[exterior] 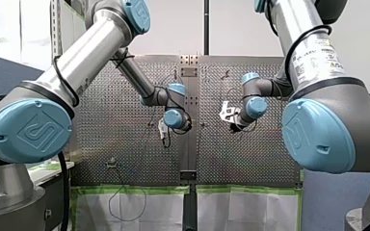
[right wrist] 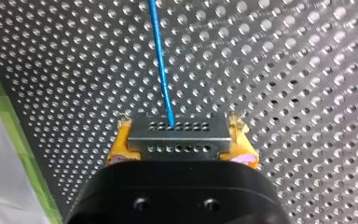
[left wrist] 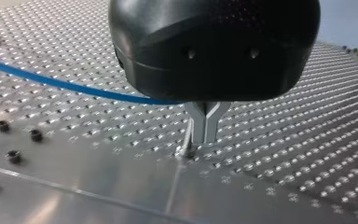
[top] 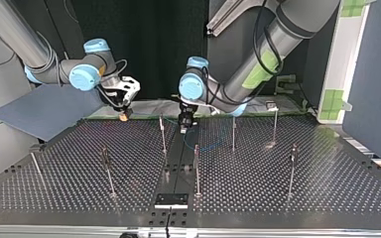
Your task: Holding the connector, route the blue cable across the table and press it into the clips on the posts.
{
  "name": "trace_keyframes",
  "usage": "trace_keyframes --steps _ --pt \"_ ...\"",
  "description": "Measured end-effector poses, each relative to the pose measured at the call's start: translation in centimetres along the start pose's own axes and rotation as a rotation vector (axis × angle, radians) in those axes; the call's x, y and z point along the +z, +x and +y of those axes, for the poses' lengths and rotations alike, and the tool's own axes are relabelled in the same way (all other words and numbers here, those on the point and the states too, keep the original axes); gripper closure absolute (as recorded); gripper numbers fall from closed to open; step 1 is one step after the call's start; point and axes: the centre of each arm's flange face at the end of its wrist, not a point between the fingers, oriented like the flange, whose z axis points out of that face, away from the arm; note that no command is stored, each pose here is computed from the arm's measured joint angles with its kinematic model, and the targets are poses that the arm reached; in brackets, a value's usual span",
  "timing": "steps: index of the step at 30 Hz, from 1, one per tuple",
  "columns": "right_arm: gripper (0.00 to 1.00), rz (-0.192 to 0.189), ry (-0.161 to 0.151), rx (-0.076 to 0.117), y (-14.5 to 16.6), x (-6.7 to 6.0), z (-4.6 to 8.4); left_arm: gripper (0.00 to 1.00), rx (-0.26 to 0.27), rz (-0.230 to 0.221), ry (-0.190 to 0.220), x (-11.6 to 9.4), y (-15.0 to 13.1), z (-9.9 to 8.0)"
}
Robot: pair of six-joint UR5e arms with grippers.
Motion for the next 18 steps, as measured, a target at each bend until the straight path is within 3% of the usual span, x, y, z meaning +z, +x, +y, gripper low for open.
trace_keyframes --steps 12,14,15,16,17,18 --pt "1.0 0.064 -0.019 0.038 3.3 1.4 1.7 0.98 -0.021 -0.015 -0.01 1.4 -1.2 2.2" --pt "1.0 0.068 -0.021 0.039 3.5 1.5 2.0 0.8 -0.021 -0.01 -0.008 1.4 -1.2 2.3" --pt "1.0 0.068 -0.022 0.039 3.6 1.5 2.1 0.8 -0.02 -0.007 -0.006 1.4 -1.2 2.3" --pt "1.0 0.069 -0.022 0.039 3.6 1.5 2.1 0.7 -0.019 -0.003 -0.005 1.3 -1.1 2.2" --pt "1.0 0.069 -0.022 0.038 3.6 1.6 2.2 0.54 -0.018 0.003 -0.003 1.2 -1.1 2.1" --pt "1.0 0.069 -0.021 0.037 3.7 1.6 2.2 0.54 -0.017 0.006 0.0 1.2 -1.0 2.0"
